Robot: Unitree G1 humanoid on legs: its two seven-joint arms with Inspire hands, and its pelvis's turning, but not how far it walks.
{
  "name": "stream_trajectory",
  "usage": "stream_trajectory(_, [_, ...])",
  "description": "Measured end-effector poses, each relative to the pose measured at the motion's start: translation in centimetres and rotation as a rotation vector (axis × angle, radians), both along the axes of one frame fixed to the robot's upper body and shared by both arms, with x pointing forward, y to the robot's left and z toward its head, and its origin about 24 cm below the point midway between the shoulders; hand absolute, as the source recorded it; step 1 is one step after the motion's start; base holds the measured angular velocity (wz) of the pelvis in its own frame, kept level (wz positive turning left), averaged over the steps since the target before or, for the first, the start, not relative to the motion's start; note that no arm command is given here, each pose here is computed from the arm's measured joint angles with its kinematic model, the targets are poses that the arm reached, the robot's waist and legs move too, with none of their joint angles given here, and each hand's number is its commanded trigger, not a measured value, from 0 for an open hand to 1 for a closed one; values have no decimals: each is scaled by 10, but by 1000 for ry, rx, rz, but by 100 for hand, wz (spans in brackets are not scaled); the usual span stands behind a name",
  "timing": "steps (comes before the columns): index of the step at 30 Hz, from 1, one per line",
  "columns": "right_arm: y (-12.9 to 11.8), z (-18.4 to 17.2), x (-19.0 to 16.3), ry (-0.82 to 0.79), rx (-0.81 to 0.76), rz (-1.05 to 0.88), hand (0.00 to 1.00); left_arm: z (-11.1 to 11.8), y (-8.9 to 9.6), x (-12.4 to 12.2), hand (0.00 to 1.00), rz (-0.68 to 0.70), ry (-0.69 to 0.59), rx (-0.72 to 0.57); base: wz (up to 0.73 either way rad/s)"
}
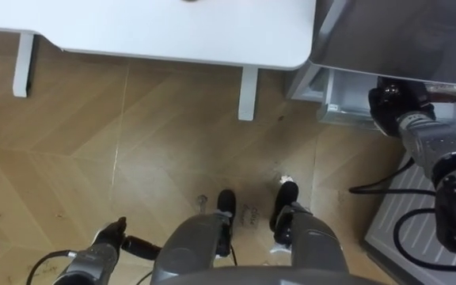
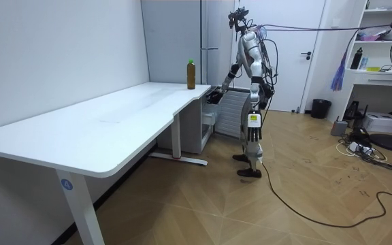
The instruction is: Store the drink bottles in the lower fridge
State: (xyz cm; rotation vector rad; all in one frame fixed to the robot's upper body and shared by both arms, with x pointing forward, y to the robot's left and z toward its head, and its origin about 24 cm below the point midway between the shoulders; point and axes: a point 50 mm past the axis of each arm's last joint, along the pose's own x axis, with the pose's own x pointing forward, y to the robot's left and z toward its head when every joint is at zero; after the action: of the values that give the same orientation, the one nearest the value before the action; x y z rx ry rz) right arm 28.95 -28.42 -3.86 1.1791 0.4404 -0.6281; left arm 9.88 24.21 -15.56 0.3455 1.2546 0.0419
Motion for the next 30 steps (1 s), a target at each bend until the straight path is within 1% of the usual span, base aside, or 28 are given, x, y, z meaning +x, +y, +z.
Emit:
stream_trajectory(25, [0,0,0,1,2,0,0,0,-1,0,0,-9,4,0,0])
stream_trajectory(30, [0,0,0,22,6,-4,0,-1,-2,-1,0,42,-1,-30,0])
